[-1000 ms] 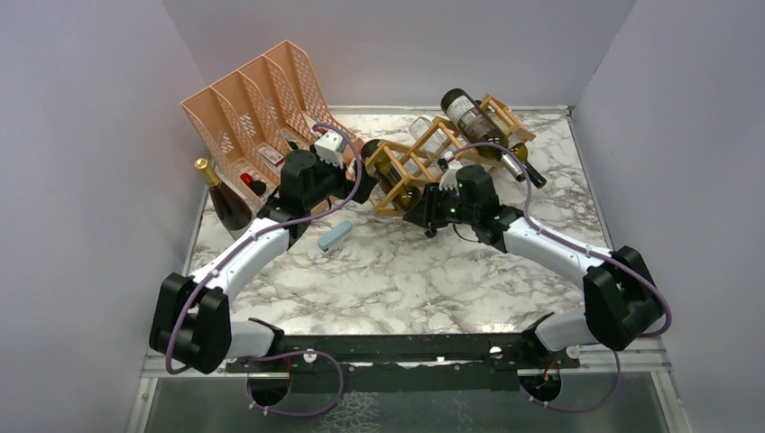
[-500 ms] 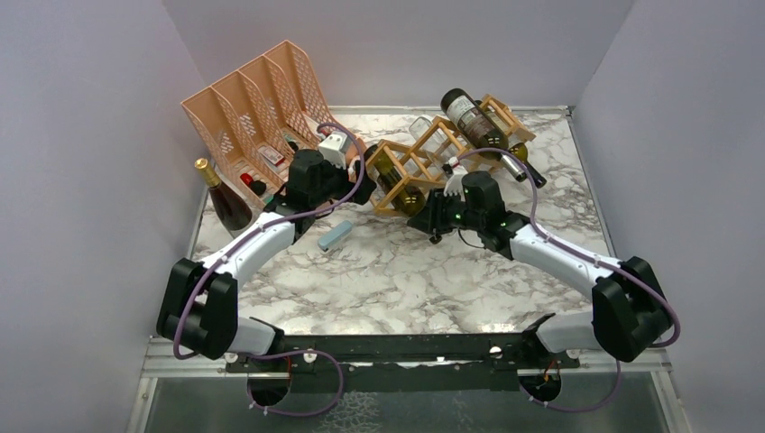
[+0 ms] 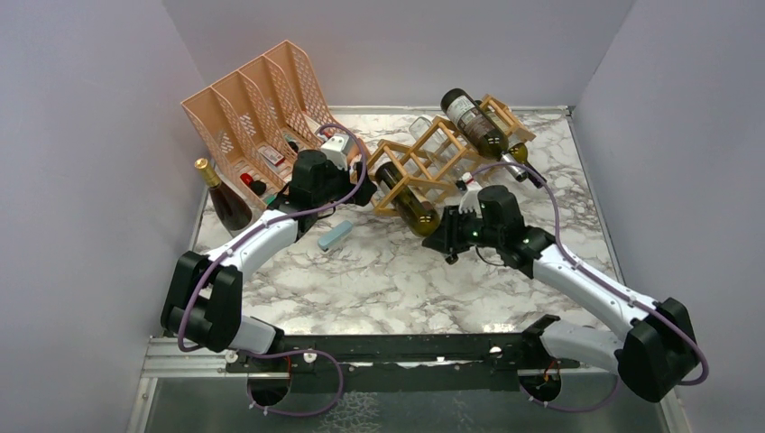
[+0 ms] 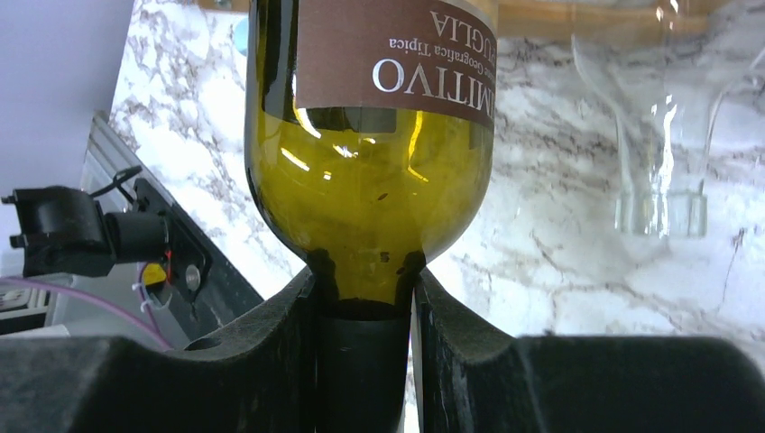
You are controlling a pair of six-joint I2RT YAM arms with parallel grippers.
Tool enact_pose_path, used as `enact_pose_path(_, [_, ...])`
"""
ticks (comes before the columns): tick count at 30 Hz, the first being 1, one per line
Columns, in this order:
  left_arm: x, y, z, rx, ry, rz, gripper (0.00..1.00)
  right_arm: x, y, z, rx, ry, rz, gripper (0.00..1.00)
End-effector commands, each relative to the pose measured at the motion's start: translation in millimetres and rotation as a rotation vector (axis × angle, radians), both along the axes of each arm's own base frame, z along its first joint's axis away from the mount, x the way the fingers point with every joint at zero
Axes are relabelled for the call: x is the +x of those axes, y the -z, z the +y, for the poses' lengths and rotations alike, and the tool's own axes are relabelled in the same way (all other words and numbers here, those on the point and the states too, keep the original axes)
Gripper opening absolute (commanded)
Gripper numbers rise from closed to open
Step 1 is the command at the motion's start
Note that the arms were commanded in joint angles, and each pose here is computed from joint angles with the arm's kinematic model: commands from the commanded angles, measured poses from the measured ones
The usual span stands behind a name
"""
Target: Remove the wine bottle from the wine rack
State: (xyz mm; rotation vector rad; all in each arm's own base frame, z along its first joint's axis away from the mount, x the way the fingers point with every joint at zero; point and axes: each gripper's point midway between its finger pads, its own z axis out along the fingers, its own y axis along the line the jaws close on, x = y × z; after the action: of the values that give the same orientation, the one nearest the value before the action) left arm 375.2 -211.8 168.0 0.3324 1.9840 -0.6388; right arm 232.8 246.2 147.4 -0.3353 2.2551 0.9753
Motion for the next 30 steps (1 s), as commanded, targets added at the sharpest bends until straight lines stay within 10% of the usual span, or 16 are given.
enact_pose_path(1, [7, -16, -2, -0.012, -0.013, -0.036, 0.86, -33, -7, -6, 0.001, -0.083, 0.026, 0.19])
enact_pose_path(30, [5, -37, 8, 0.008, -0.043, -0.111, 0.86, -106, -66, -55, -0.049, -0.068, 0.124, 0.07])
